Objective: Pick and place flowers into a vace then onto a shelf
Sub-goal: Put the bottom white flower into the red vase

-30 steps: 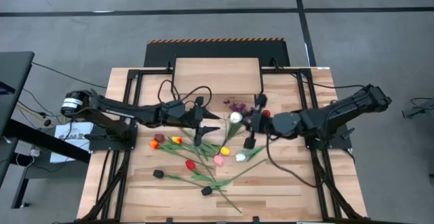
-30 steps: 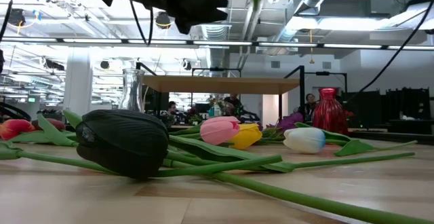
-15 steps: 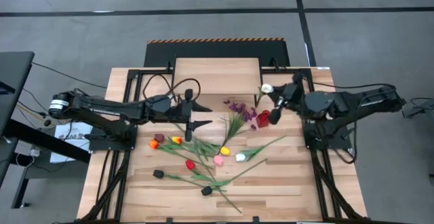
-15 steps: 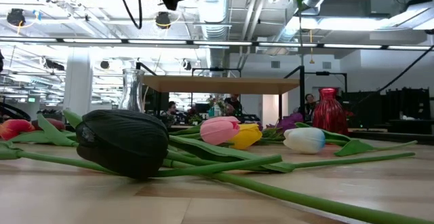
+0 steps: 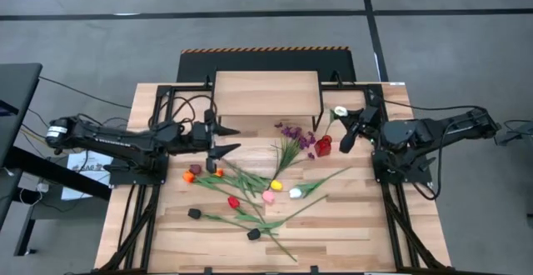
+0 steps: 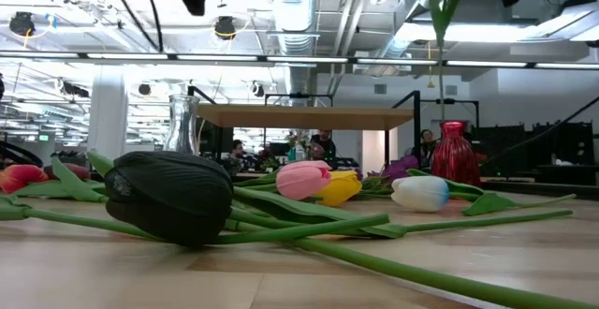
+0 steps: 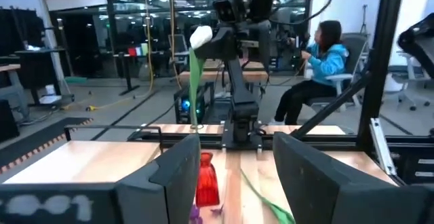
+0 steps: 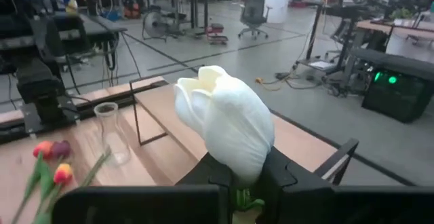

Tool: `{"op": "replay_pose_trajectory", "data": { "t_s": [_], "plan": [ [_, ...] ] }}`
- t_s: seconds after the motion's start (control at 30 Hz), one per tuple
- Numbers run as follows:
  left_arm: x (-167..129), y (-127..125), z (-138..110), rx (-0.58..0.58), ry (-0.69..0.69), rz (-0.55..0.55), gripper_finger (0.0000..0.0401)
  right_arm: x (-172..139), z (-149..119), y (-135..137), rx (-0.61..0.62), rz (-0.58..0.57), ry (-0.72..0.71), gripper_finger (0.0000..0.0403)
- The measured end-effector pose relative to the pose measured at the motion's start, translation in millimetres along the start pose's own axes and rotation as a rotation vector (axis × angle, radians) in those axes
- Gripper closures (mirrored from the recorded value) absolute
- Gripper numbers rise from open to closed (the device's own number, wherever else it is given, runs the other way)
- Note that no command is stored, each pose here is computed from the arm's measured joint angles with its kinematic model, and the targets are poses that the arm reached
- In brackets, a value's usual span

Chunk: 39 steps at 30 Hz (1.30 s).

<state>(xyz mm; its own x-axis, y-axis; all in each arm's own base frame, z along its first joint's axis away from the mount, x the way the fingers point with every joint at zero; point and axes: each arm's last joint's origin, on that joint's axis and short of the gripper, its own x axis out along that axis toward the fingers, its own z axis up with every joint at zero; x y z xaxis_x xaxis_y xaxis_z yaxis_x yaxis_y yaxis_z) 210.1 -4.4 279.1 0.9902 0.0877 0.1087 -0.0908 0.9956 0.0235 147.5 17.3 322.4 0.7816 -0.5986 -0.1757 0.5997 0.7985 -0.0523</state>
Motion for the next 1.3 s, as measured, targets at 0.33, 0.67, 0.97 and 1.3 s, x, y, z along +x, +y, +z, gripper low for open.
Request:
{"op": "replay_pose_trajectory", "data": {
  "t_s": [0.33,0.67,0.97,1.3],
  "plan": [
    [-7,-1,-19,-0.022,0.007,-0.021,0.0223,0,1,1,0.008,0.005,-0.006,0.0386],
    [-8,-6,-19,-0.022,0.007,-0.043,0.0223,-2,8,-1,0.003,0.007,-0.013,0.0384],
    [-8,-6,-19,-0.033,0.007,-0.038,0.0223,0,-9,-1,0.016,-0.010,0.067,0.0379],
    [-8,-6,-19,-0.060,0.008,-0.040,0.0223,6,-23,2,0.015,-0.065,0.139,0.0376]
  ]
}}
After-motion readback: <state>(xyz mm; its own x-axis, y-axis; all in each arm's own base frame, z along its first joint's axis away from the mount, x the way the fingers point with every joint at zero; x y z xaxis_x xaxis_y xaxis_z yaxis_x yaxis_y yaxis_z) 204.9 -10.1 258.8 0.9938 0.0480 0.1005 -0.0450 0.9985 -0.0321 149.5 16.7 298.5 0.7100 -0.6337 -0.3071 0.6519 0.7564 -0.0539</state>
